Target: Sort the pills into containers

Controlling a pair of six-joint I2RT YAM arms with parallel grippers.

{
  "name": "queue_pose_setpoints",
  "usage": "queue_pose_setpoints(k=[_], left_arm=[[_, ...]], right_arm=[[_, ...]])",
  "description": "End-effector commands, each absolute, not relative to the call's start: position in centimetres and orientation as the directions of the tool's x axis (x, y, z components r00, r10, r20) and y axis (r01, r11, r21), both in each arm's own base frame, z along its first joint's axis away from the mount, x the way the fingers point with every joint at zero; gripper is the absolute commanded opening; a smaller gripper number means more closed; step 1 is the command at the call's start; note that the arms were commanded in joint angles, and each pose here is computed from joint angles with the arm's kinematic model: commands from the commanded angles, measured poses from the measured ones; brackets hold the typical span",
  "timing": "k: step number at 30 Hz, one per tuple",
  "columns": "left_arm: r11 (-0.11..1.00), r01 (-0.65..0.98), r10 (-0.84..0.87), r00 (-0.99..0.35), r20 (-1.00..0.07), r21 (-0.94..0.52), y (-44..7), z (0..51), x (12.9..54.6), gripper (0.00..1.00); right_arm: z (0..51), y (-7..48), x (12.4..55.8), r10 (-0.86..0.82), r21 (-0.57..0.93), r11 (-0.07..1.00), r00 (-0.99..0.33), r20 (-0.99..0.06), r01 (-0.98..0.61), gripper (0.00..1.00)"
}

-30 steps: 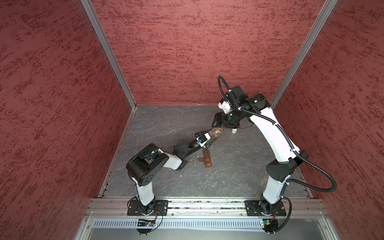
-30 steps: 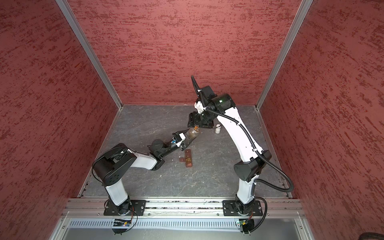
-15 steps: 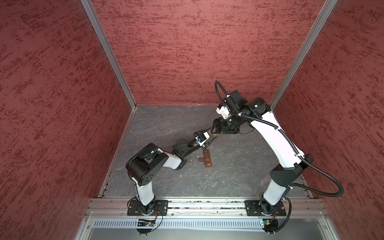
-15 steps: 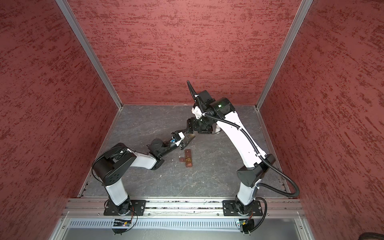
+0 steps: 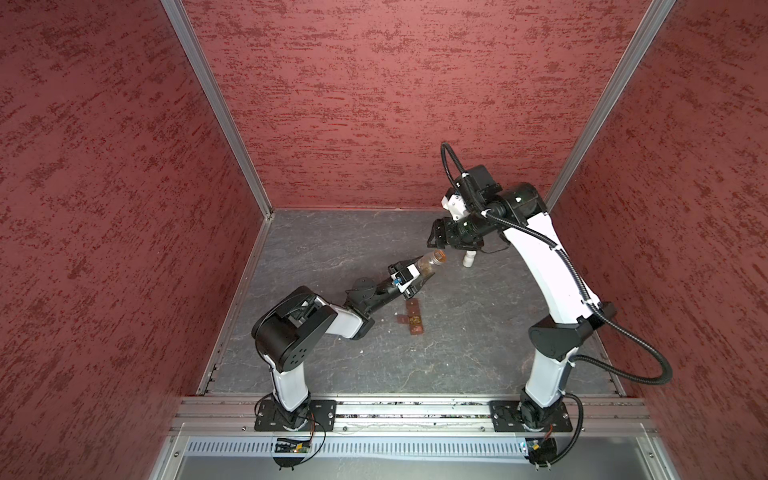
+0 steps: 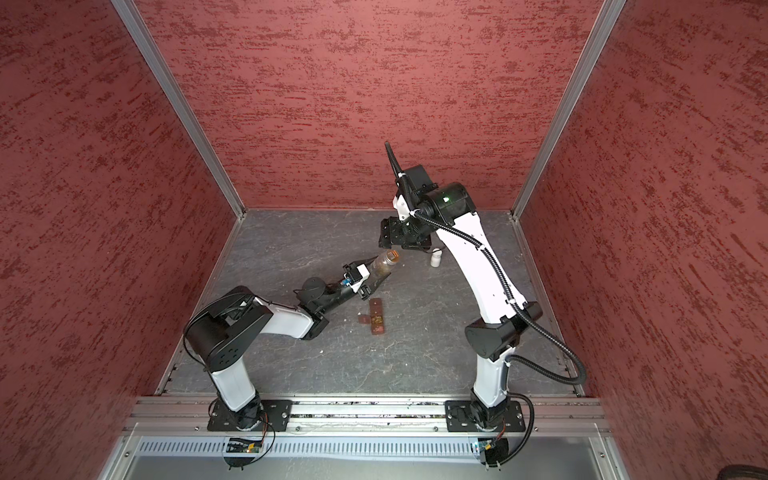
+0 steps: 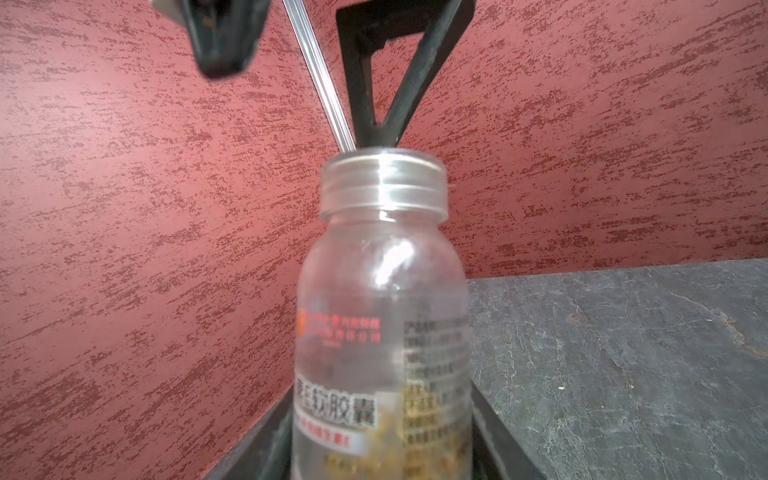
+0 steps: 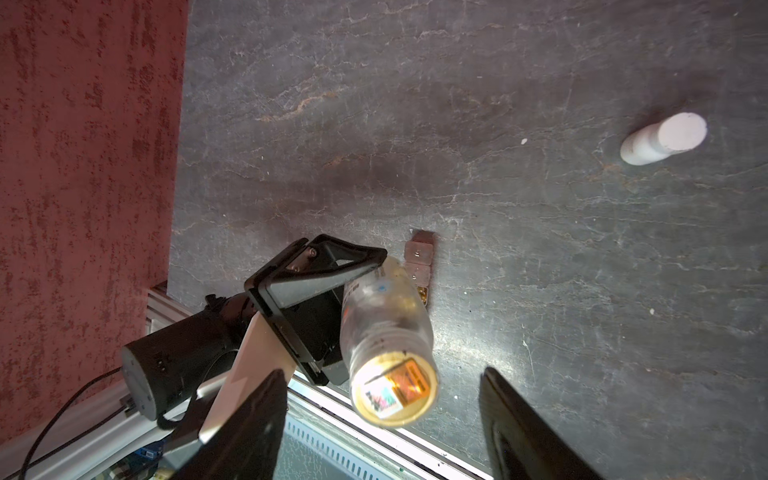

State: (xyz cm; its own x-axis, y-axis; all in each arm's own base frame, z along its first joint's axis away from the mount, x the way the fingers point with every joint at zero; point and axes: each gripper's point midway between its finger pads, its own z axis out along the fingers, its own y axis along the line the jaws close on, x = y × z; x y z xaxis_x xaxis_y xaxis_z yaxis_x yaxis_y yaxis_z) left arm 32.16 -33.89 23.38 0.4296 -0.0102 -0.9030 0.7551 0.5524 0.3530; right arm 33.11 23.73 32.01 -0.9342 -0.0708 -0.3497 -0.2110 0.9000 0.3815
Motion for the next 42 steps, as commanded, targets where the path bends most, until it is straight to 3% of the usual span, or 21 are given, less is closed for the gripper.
queue_pose_setpoints(k=[1,28,36,42], left_arm=[[0.558,0.756,-0.042,0.439,-0.898,0.343,-33.8,24.8,31.8,0.0],[0.575,0.742,-0.017,0.433,-0.901,0.345,-33.2,24.0,32.8,0.0],[0.572,0.744,-0.023,0.434,-0.901,0.344,-33.1,24.3,32.5,0.0],[0.576,0.744,-0.021,0.43,-0.903,0.34,-32.9,24.2,32.3,0.0]], right_arm=[[32.3,24.4,33.1,-0.099,0.399,0.883,-0.928,-0.36,-0.249,0.74],[31.7,26.2,28.5,-0.164,0.418,0.857,-0.929,-0.333,-0.301,0.72],[32.5,23.8,30.5,-0.112,0.316,0.918,-0.921,-0.373,-0.239,0.75],[33.4,24.1,32.8,-0.089,0.328,0.914,-0.906,-0.414,-0.239,0.76]])
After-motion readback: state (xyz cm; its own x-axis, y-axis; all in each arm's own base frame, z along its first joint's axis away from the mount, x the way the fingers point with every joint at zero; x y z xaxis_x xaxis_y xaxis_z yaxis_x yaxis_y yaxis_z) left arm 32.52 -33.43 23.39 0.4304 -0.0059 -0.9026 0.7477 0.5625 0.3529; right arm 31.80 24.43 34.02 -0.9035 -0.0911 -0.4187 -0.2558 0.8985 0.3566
